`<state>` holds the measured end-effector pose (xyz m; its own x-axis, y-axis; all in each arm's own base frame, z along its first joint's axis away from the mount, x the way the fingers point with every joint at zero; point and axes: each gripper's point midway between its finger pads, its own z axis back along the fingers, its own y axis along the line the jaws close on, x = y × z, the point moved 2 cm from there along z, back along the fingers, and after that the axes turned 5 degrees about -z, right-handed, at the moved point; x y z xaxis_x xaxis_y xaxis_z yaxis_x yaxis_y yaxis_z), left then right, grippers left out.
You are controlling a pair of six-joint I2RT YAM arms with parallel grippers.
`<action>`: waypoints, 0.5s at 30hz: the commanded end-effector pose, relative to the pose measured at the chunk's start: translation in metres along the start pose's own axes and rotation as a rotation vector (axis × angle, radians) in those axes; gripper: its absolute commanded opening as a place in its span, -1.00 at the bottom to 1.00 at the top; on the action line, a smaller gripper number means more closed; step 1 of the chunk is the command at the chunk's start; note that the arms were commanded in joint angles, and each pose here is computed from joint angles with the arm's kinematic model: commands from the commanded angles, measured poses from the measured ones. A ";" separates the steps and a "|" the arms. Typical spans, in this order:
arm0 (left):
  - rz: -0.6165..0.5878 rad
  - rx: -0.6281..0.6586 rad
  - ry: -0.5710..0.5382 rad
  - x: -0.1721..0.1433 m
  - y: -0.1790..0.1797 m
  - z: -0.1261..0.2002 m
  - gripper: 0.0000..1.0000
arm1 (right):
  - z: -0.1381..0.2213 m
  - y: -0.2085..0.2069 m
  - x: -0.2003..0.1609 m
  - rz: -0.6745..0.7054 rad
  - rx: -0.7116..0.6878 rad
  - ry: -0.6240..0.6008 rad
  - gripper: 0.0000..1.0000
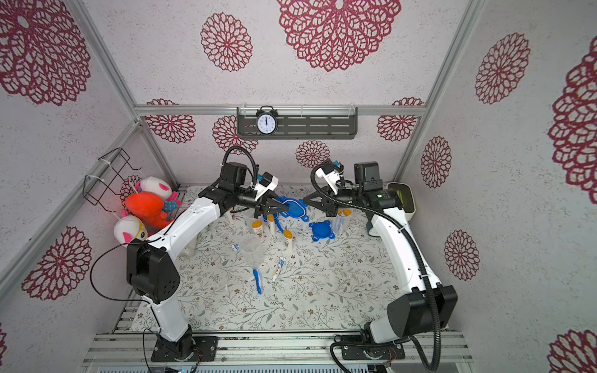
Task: Pack away toiletry kits
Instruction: Pick up the lid from the center of the board.
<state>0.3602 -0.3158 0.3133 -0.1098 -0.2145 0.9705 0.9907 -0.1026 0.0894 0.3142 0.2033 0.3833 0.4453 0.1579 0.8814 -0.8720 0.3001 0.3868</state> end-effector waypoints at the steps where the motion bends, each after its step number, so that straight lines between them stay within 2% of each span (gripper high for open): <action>1: -0.033 0.097 0.060 -0.006 0.020 -0.003 -1.00 | 0.015 -0.016 0.015 -0.035 -0.130 -0.099 -0.12; 3: -0.050 0.274 0.108 -0.007 0.048 0.003 -1.00 | 0.031 -0.042 0.017 -0.170 -0.275 -0.200 0.10; 6: -0.101 0.526 0.145 -0.003 0.086 0.018 -1.00 | 0.043 -0.067 -0.003 -0.445 -0.367 -0.313 0.50; 9: -0.171 0.738 0.179 0.003 0.116 0.027 -1.00 | 0.046 -0.064 -0.016 -0.639 -0.318 -0.453 0.58; 11: -0.269 0.835 0.230 0.004 0.125 0.026 -1.00 | 0.049 -0.063 -0.018 -0.740 -0.272 -0.539 0.62; 15: -0.493 0.912 0.297 0.007 0.124 0.005 -1.00 | 0.052 -0.058 -0.011 -0.874 -0.175 -0.644 0.60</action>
<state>0.4707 -0.3143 0.3303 -0.3135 -0.4861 0.8157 0.6906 0.4729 0.5472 0.3473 0.1385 0.3046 0.7291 -0.5327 0.4297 -0.2106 0.4228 0.8814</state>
